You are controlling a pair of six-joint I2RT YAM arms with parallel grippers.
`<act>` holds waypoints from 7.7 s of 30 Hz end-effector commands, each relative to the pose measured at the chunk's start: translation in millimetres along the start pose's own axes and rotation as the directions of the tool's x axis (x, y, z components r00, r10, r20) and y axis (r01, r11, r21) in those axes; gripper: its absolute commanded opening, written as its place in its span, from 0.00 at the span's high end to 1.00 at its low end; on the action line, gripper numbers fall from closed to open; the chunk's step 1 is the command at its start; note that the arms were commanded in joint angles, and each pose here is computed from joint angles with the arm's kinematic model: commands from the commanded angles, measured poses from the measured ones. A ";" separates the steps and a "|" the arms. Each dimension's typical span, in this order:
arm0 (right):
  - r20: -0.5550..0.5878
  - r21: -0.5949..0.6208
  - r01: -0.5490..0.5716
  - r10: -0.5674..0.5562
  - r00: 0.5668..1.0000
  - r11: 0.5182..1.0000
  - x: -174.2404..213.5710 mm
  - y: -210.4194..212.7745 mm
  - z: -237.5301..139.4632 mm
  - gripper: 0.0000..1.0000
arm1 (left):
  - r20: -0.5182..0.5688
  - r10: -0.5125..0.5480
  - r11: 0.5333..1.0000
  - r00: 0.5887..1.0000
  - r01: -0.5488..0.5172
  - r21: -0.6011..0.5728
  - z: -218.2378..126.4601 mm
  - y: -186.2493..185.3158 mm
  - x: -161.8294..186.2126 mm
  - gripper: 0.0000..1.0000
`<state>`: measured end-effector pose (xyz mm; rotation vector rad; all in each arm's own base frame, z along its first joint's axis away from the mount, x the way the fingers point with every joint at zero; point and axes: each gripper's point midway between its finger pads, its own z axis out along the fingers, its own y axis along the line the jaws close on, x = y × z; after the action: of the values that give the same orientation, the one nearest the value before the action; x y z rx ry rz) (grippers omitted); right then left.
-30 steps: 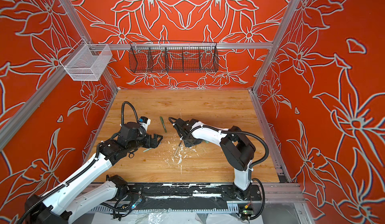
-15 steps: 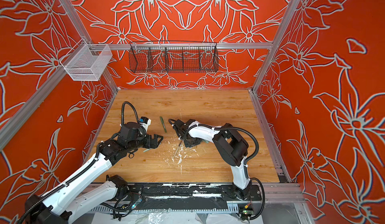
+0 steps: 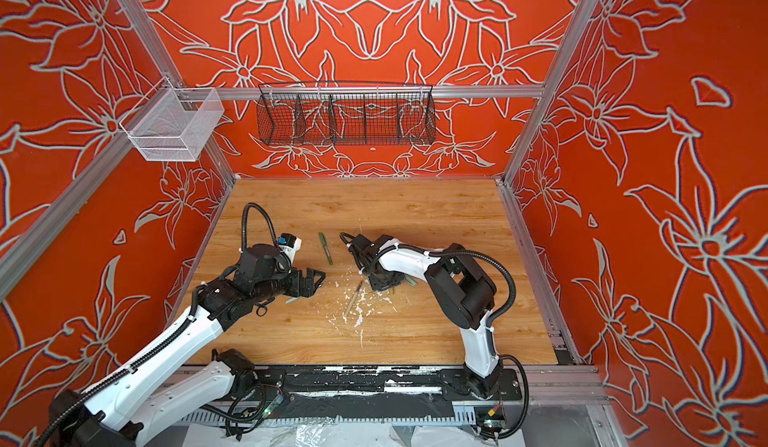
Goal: Insert the pens into the pen caps
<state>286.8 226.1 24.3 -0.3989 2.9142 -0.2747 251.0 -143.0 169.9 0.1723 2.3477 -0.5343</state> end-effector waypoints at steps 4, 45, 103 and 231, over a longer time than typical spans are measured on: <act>-0.033 -0.053 0.003 -0.005 0.999 0.999 6.9 0.9 6.9 0.84 | -0.009 0.007 1.000 1.000 -0.007 0.021 -2.1 -3.3 5.4 0.03; 0.130 -0.190 0.065 -0.041 0.991 0.980 3.6 -11.6 -55.1 0.60 | 0.006 0.004 0.996 1.000 -0.004 0.090 -9.0 -15.8 8.4 0.03; 0.221 -0.461 0.047 0.063 0.973 0.886 -17.8 20.0 -64.7 1.00 | -0.170 0.076 0.990 0.982 -0.055 0.128 19.1 -36.9 50.7 0.03; 0.491 -0.871 0.209 0.779 0.390 0.444 -29.0 -89.4 -313.1 1.00 | 0.223 0.362 0.763 0.905 -0.425 0.488 -12.0 -206.0 -30.2 1.00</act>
<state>272.0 199.4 330.3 0.0458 1.7175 1.1601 209.9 -318.2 243.1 0.8391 1.9934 -0.9206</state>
